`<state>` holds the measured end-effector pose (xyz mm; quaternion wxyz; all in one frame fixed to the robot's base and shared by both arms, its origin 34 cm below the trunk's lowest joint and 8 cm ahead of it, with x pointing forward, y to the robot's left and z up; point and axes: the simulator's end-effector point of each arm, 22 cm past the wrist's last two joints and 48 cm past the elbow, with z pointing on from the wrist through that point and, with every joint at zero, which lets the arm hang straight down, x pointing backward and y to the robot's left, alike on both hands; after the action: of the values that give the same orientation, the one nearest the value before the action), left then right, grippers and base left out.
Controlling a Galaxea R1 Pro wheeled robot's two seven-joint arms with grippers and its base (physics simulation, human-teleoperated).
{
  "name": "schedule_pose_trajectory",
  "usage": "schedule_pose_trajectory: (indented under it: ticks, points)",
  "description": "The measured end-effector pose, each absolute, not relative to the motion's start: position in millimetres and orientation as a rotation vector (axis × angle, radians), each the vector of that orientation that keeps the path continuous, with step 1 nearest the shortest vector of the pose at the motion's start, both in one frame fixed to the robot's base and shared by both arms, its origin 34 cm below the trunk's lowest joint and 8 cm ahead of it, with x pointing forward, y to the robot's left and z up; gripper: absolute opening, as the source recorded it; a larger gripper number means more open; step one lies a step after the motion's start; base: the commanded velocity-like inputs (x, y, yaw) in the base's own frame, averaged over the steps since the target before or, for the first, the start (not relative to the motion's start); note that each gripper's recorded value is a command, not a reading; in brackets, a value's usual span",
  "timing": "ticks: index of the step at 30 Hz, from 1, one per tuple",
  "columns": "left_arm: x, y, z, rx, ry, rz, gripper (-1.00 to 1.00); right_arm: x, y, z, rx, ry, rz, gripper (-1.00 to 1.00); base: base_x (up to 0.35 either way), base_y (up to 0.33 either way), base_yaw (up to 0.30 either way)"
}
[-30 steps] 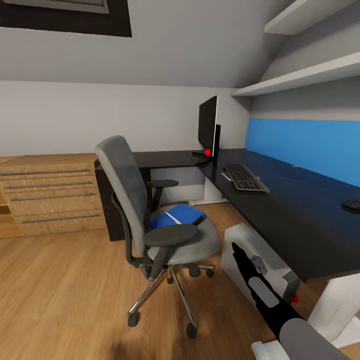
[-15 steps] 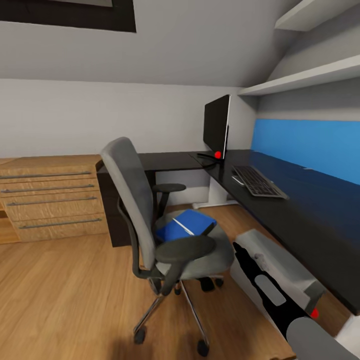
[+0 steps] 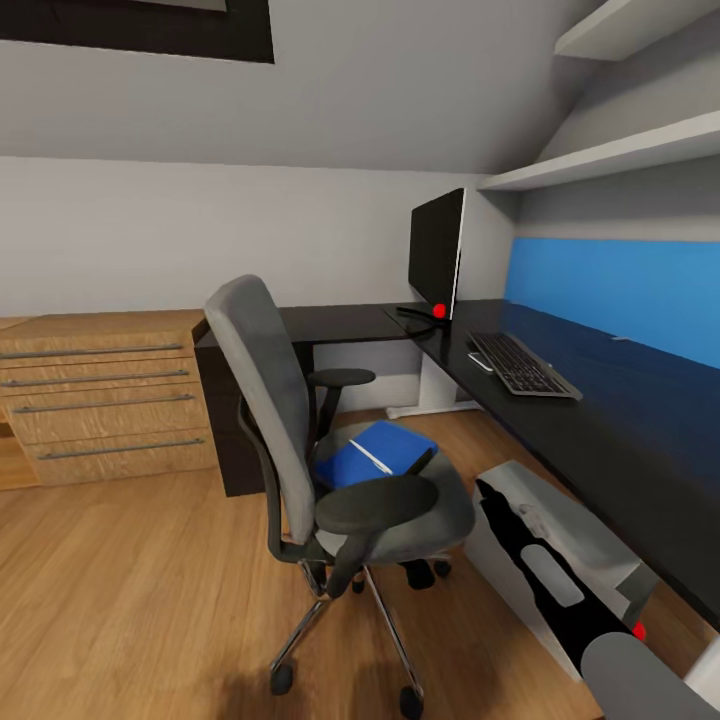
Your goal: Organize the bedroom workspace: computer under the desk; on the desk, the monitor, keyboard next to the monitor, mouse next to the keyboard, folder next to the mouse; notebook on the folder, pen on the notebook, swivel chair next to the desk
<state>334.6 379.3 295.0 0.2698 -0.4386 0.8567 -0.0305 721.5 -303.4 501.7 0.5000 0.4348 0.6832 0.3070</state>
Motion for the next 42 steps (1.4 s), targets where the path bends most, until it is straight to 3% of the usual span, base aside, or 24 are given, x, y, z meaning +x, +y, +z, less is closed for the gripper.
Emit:
schedule_pose_trajectory:
  ticks: [42]
  points:
    - [315.0, 407.3, 289.2, -1.215, 2.317, -0.007, 1.0, 720.1, -314.0, 489.4, 1.062, 1.716, 0.72, 1.0, 0.029, 0.014, 0.0]
